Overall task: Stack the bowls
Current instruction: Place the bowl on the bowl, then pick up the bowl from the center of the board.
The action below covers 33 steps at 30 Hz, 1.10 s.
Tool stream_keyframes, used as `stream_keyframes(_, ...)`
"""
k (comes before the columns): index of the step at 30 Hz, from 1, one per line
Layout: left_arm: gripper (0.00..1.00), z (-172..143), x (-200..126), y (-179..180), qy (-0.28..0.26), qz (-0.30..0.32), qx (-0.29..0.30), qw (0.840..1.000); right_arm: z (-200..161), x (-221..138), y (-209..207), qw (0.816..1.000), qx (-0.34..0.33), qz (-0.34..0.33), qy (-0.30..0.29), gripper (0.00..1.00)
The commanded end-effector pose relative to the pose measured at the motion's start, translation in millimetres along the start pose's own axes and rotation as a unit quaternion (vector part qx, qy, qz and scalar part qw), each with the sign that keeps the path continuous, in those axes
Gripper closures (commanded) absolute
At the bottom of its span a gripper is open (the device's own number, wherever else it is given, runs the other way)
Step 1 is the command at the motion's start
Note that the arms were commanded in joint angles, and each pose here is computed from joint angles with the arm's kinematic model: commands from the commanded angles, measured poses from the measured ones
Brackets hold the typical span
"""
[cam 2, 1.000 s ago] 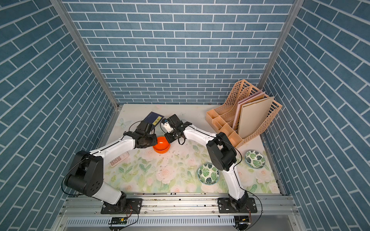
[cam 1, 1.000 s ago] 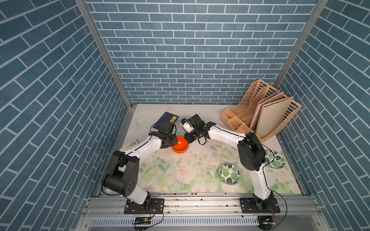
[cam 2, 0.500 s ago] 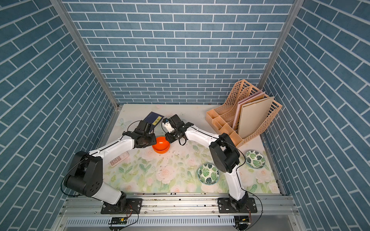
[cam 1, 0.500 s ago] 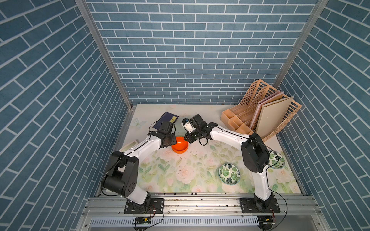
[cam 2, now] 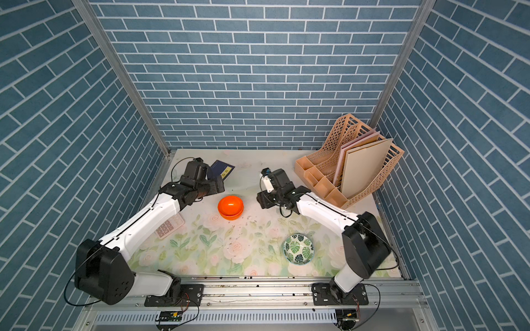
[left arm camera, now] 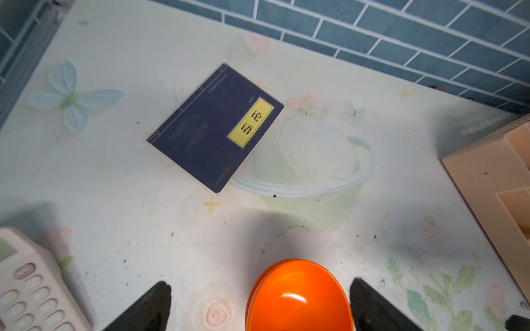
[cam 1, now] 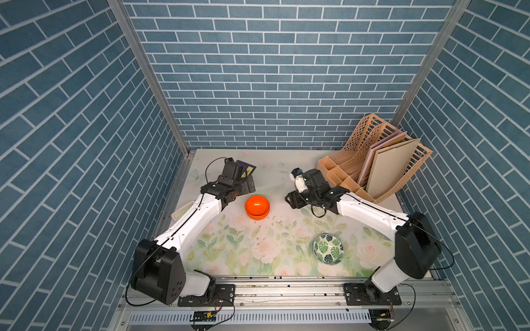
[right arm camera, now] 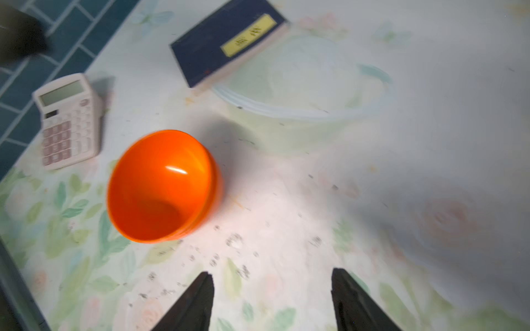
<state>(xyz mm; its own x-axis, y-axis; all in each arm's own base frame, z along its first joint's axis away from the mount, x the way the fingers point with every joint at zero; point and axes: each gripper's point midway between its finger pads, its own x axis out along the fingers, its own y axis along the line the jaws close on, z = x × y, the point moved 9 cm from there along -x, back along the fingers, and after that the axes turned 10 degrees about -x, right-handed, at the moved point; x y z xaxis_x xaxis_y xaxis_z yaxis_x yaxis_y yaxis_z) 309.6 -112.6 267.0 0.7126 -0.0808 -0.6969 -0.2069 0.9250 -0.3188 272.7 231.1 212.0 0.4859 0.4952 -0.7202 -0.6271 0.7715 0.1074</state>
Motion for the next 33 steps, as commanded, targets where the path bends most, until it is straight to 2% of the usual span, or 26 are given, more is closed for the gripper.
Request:
stream_keyframes(1,0.00,-8,-17,-25,0.000,-0.003,0.051,0.999,-32,-30,-27,0.993,0.086,-0.084,0.012,0.29)
stream_keyframes(8,0.00,-28,-16,-71,0.015,-0.038,0.096,0.995,-97,-64,-37,0.971,0.175,-0.144,0.079,0.29)
stream_keyframes(13,0.00,-32,-5,-79,0.023,-0.041,0.102,0.994,-124,-86,-34,0.953,0.243,-0.156,0.094,0.30)
stream_keyframes(17,0.00,-37,3,-78,0.026,-0.039,0.104,0.993,-143,-96,-29,0.940,0.266,-0.164,0.136,0.30)
stream_keyframes(25,0.00,-45,12,-78,0.040,-0.050,0.105,0.992,-176,-93,-23,0.921,0.298,-0.163,0.193,0.30)
stream_keyframes(31,0.00,-40,5,-79,0.030,-0.057,0.101,0.993,-189,-82,-22,0.919,0.303,-0.151,0.200,0.31)
stream_keyframes(33,0.00,-38,3,-80,0.027,-0.057,0.102,0.993,-190,-76,-22,0.922,0.305,-0.143,0.190,0.37)
